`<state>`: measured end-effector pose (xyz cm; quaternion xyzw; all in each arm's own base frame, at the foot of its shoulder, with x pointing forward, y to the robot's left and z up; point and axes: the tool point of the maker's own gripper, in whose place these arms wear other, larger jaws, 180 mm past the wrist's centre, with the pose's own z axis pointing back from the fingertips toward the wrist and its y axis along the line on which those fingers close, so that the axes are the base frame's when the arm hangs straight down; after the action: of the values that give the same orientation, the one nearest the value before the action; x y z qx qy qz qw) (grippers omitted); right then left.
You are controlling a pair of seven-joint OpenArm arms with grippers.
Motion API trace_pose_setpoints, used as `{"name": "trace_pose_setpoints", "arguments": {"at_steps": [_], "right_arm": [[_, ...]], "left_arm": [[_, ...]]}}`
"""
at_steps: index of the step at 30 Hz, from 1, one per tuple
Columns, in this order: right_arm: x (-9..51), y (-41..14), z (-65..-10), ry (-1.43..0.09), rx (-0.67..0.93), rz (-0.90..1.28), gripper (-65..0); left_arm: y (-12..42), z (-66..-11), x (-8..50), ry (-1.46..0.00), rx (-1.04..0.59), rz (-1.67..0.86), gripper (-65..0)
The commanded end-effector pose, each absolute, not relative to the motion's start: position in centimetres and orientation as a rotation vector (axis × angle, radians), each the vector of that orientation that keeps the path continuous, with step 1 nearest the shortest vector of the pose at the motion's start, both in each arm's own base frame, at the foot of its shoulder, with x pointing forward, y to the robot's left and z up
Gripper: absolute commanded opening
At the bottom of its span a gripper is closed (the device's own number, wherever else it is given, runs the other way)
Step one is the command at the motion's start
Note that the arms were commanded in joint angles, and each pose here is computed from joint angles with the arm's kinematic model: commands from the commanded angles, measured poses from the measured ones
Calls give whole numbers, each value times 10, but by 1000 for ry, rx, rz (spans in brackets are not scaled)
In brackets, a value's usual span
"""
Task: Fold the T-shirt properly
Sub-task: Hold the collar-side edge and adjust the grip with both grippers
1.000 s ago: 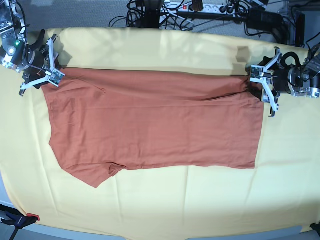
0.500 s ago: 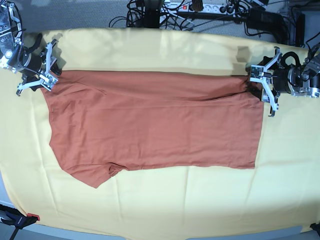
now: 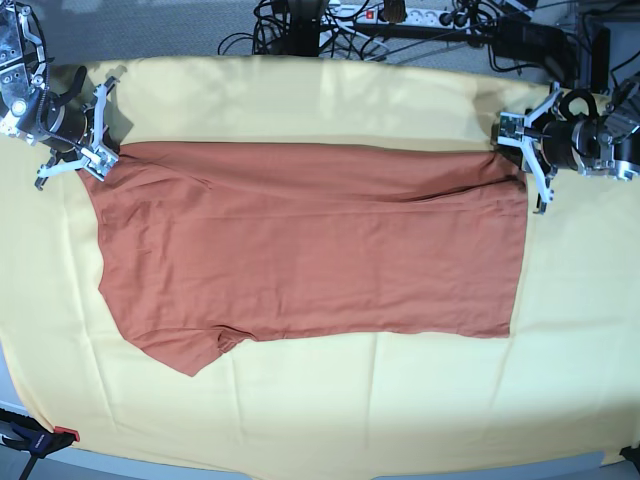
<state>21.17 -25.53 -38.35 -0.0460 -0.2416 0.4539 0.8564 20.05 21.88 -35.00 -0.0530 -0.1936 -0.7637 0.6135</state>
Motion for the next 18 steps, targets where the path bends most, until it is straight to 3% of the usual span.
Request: {"name": "trace_pose_setpoints", "arguments": {"at_steps": [1, 2, 3, 5, 8, 15, 16, 18], "right_arm": [[214, -270, -381, -478, -156, 960, -650], [214, -270, -381, -478, -156, 960, -642], [214, -270, -381, -479, -157, 958, -591], [217, -272, -380, -490, -169, 937, -490], [219, -274, -378, -500, -183, 917, -415], [220, -274, -378, -503, -187, 911, -412], [220, -274, -378, -503, -187, 911, -412], [221, -275, -377, -508, -193, 903, -413]], "left_arm": [[223, -343, 204, -451, -109, -1765, -446], [224, -344, 203, -447, -110, -1766, -376], [224, -344, 202, -443, -110, -1769, -309], [225, -345, 201, -440, -106, -1774, -243], [226, -348, 203, -435, -95, -1778, -243], [235, -368, 209, -415, -85, -1726, -252], [235, -370, 209, -414, -86, -1721, -279], [235, -370, 209, -414, -85, -1722, -413]]}}
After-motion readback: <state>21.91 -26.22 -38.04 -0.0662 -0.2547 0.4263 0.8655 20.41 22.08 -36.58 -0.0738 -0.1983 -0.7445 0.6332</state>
